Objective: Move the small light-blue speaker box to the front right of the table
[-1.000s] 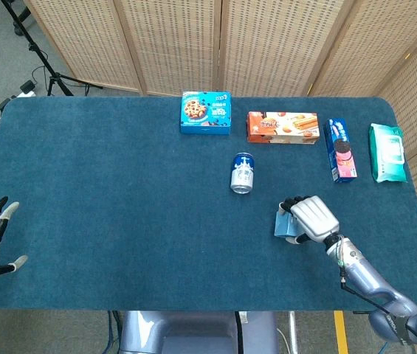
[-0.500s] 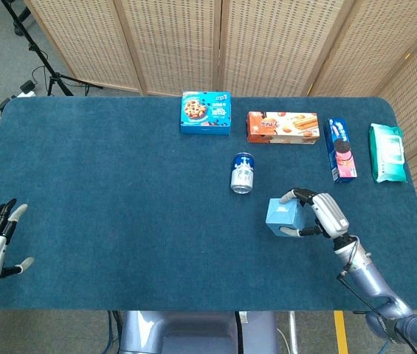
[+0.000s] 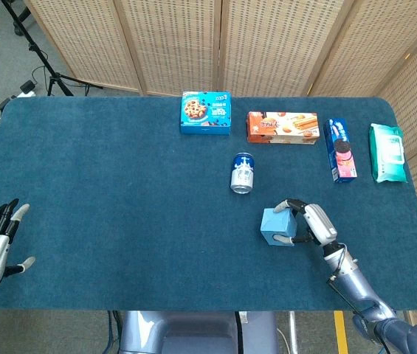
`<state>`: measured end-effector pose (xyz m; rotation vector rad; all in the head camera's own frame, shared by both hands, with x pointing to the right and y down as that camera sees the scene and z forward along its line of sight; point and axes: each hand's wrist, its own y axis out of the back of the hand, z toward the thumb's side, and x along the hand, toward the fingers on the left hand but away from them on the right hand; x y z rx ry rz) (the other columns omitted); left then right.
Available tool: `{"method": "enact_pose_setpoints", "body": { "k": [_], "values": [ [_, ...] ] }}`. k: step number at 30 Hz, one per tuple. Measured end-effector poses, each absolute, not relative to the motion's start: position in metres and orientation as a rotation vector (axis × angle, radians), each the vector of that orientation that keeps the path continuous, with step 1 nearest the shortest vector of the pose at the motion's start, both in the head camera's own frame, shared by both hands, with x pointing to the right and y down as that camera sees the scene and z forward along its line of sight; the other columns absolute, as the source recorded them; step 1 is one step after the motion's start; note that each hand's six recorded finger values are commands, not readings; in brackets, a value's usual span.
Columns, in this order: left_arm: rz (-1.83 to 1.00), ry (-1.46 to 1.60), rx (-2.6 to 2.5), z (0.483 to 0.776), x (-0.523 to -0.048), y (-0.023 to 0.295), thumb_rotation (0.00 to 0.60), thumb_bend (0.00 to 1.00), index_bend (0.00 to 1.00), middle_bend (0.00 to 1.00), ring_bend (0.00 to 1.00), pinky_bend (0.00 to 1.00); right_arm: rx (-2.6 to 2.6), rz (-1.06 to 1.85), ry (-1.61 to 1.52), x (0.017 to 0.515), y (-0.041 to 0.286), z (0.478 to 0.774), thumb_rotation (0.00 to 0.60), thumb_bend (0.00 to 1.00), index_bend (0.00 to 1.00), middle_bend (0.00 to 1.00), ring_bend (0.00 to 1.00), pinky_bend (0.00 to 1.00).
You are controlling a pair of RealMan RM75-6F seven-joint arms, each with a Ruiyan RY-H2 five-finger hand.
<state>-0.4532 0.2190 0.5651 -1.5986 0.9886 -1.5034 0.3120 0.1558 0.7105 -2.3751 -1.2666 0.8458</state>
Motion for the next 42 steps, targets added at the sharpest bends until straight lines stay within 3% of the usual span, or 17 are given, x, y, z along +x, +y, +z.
{"method": "enact_pose_setpoints", "body": {
  "k": [1, 3, 5, 7, 20, 23, 29, 42],
  "values": [
    [-1.505, 0.988, -1.599, 0.565, -0.453, 0.219, 0.6, 0.0, 0.0, 0.0, 0.0, 0.0, -2.375, 0.849, -1.261, 0.313, 0.157, 0.711, 0.6, 0.52, 0.4, 0.42, 0.3, 0.53],
    [-1.505, 0.987, -1.599, 0.566, -0.453, 0.219, 0.6, 0.0, 0.0, 0.0, 0.0, 0.0, -2.387, 0.849, -1.249, 0.314, 0.159, 0.712, 0.6, 0.49, 0.32, 0.23, 0.14, 0.45],
    [-1.505, 0.986, -1.599, 0.566, -0.453, 0.219, 0.6, 0.0, 0.0, 0.0, 0.0, 0.0, -2.403, 0.842, -1.239, 0.315, 0.16, 0.711, 0.6, 0.45, 0.24, 0.11, 0.03, 0.36],
    [-1.504, 0.986, -1.599, 0.566, -0.453, 0.218, 0.6, 0.0, 0.0, 0.0, 0.0, 0.0, -2.408, 0.831, -1.23, 0.317, 0.16, 0.71, 0.6, 0.44, 0.21, 0.06, 0.0, 0.31],
    [-1.478, 0.978, -1.61, 0.562, -0.448, 0.221, 0.6, 0.0, 0.0, 0.0, 0.0, 0.0, -2.377, 0.789, -1.178, 0.345, 0.169, 0.686, 0.6, 0.44, 0.2, 0.05, 0.0, 0.27],
    [-1.47, 0.979, -1.612, 0.561, -0.447, 0.222, 0.6, 0.0, 0.0, 0.0, 0.0, 0.0, -2.396, 0.811, -1.175, 0.348, 0.173, 0.688, 0.6, 0.42, 0.2, 0.03, 0.0, 0.25],
    [-1.466, 0.983, -1.611, 0.56, -0.447, 0.223, 0.6, 0.0, 0.0, 0.0, 0.0, 0.0, -2.437, 0.848, -1.154, 0.35, 0.179, 0.694, 0.6, 0.31, 0.08, 0.0, 0.0, 0.17],
    [-1.466, 0.98, -1.616, 0.56, -0.446, 0.223, 0.6, 0.0, 0.0, 0.0, 0.0, 0.0, -2.415, 0.906, -1.186, 0.369, 0.173, 0.693, 0.6, 0.31, 0.08, 0.0, 0.0, 0.15]
  ]
}}
